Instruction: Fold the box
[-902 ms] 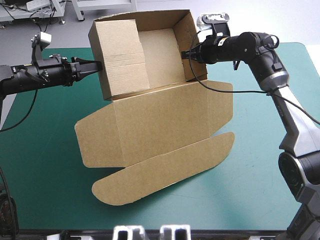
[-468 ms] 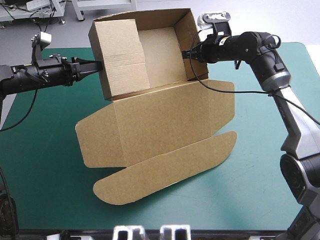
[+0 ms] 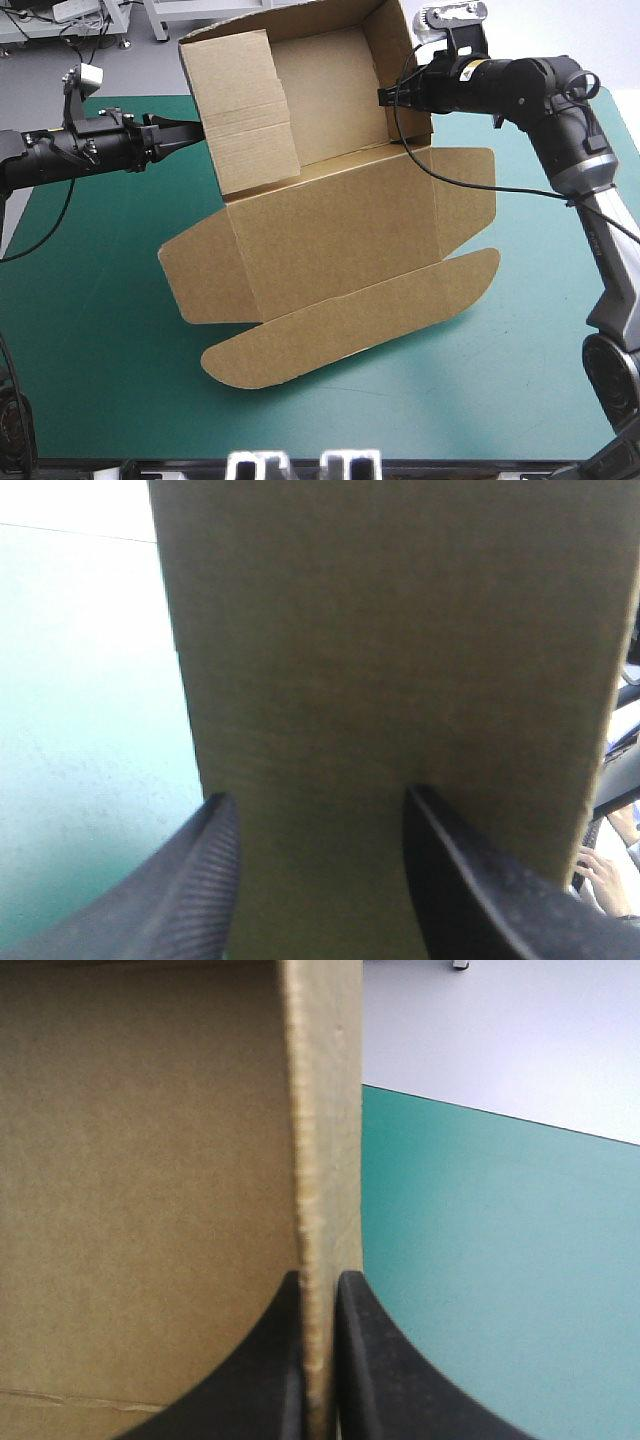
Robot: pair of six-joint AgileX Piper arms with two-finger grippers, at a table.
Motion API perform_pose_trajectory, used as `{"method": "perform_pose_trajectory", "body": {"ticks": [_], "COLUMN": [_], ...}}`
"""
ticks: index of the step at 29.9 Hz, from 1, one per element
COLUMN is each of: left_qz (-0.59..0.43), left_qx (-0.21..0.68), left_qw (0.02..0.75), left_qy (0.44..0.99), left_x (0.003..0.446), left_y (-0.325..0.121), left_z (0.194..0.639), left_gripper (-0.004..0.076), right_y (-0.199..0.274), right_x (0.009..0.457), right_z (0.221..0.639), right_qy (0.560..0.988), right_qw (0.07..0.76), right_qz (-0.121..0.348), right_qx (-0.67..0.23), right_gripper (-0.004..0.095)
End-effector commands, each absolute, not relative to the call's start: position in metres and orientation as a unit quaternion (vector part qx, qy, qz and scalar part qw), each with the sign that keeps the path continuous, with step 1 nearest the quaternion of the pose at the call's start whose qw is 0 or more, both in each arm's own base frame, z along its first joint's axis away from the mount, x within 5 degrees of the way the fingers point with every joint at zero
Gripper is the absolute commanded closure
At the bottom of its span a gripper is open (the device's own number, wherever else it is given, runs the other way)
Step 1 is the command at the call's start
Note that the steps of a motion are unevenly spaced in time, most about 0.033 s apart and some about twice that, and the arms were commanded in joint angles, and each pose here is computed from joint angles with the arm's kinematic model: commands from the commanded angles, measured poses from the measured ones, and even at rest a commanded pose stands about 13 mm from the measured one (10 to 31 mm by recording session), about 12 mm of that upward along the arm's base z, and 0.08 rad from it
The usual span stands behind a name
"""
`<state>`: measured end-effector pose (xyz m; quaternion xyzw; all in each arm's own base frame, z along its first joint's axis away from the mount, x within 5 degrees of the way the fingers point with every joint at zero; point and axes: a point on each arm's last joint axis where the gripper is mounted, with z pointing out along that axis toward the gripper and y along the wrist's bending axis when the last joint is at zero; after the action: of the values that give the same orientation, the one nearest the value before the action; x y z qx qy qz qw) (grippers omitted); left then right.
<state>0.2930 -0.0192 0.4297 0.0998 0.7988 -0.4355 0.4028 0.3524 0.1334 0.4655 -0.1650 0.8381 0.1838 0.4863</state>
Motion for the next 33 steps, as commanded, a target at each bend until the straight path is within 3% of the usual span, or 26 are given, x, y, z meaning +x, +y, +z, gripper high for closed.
{"method": "perform_pose_trajectory", "body": {"ticks": [1, 33], "left_qz": [-0.473, -0.474], "left_qx": [0.122, 0.118], "left_qw": [0.428, 0.431], "left_qy": [0.760, 0.759], "left_x": [0.277, 0.277], "left_y": [-0.030, -0.030], "left_z": [0.456, 0.457], "left_gripper": [0.0354, 0.0358], "right_y": [0.129, 0.099], "right_x": [0.322, 0.287], "right_z": [0.510, 0.535], "right_qy": [0.793, 0.799], "right_qw": [0.550, 0.573], "right_qz": [0.223, 0.149], "right_qx": [-0.139, -0.110], "right_gripper": [0.0908, 0.0908]}}
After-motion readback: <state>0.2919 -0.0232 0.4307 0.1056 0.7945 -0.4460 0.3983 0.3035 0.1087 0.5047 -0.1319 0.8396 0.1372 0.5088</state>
